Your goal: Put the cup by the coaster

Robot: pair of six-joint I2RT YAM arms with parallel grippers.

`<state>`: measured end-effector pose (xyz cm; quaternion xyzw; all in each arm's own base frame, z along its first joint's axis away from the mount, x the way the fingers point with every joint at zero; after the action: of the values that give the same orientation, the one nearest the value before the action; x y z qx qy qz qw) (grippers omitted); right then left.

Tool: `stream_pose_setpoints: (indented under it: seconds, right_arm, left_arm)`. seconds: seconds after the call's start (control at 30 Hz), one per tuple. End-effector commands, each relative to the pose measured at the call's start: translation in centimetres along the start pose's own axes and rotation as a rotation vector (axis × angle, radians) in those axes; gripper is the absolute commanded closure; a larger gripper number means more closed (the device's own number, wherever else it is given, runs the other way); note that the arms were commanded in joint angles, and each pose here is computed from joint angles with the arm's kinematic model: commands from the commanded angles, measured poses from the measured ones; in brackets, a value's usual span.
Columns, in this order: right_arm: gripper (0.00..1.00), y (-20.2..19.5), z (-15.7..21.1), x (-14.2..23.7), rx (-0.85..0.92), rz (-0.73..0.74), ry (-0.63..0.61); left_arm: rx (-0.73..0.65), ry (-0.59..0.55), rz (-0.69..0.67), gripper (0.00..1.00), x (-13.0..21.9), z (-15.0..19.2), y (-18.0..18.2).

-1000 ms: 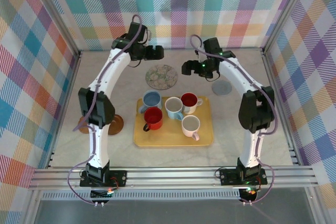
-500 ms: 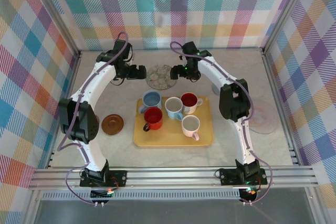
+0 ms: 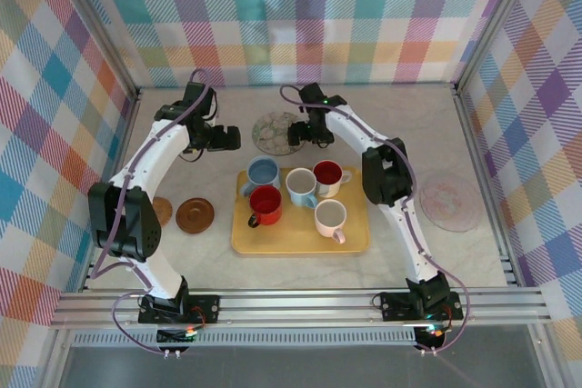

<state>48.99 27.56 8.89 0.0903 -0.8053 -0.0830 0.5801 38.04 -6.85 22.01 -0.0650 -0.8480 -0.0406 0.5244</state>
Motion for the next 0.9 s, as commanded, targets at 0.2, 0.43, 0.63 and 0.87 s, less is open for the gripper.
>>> stream_pose_setpoints:
  seconds: [0.2, 0.43, 0.63, 0.87]
  right_arm:
    - [0.14, 3.6, 0.6, -2.0, 0.114, -0.052, -0.046]
    - [0.16, 3.2, 1.1, -3.4, 0.101, -0.030, -0.010]
    - [0.22, 2.5, 1.1, -3.9, 0.108, 0.034, -0.003]
    - [0.40, 1.4, 2.1, -4.2, 0.114, 0.107, 0.050]
  left_arm:
    - [0.000, -0.027, -0.041, 0.00, 2.0, 0.5, 1.7]
    - [-0.001, -0.036, -0.047, 0.00, 2.4, 0.6, 1.9]
    - [-0.001, -0.018, -0.053, 0.00, 2.1, 1.0, 2.1]
    - [-0.002, -0.010, -0.059, 0.00, 2.1, 1.1, 2.3]
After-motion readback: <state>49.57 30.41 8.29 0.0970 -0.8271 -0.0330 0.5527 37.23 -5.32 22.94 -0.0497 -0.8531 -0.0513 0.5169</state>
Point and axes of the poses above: each hand's point on the last joint's axis, 136 mm out from that joint toward the fingers, its own x axis back along the fingers, its own y axis along the line the jaws close on, z = x × y, the point moved 6 cm from there along x, back along the fingers, and after that the axes turned 12 degrees about -x, right-handed, at the moved point
